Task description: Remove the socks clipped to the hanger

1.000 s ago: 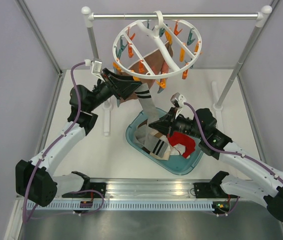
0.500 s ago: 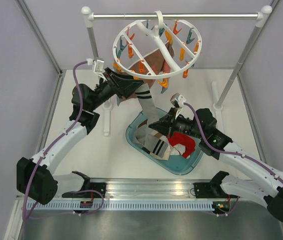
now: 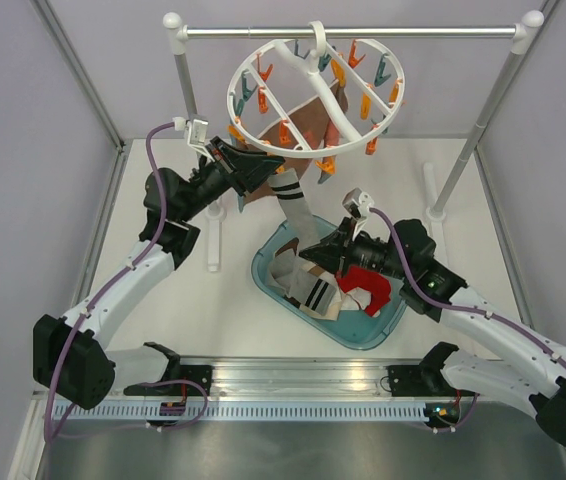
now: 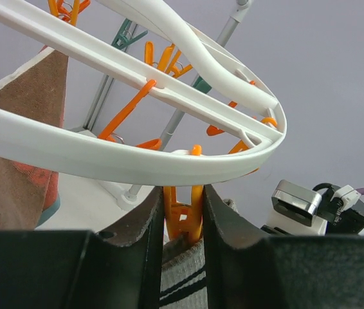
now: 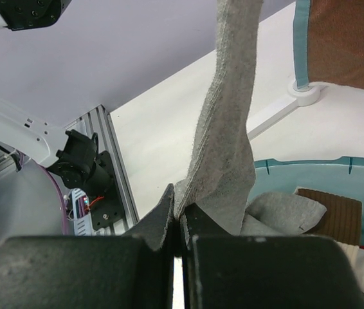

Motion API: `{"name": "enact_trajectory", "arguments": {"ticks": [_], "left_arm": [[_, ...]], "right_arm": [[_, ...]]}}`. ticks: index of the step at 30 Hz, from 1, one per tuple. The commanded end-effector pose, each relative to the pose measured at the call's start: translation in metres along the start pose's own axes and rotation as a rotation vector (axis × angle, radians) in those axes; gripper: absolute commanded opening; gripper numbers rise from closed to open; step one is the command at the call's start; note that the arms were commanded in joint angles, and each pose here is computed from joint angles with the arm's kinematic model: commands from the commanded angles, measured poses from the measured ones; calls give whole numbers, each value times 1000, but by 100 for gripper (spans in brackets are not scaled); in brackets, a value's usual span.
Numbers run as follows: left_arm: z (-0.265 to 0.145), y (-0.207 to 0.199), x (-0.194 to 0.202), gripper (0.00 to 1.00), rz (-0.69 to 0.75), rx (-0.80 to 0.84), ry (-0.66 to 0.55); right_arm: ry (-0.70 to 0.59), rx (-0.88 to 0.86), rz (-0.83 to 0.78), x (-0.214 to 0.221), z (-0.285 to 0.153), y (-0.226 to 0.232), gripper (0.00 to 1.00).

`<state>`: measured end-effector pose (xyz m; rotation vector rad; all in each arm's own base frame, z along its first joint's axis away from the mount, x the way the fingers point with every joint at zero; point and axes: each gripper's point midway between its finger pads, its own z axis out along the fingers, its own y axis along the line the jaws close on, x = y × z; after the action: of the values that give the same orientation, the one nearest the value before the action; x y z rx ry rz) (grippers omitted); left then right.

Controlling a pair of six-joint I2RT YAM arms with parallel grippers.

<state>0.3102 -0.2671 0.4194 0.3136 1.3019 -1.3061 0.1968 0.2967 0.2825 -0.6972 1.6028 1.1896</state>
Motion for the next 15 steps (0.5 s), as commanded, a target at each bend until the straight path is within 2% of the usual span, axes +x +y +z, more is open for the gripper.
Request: {"name": "enact_trajectory", "arguments": {"ticks": [1,6,10,15], "left_arm": [[5,-13,-23,5,69,29,-62],[4,-13,-27,2,78,12,-68],[5,-11,-28,2,81,-6,-57],[5,-7,-25,2,76,-22,-46]], "right_arm": [[-20,21,-6,-3,-6,-2,1],[-14,59,-8,2,-15,-5,1],[9,164,16,12,-28,-19,1],[29,378,51,18,-43,-51,1]]}}
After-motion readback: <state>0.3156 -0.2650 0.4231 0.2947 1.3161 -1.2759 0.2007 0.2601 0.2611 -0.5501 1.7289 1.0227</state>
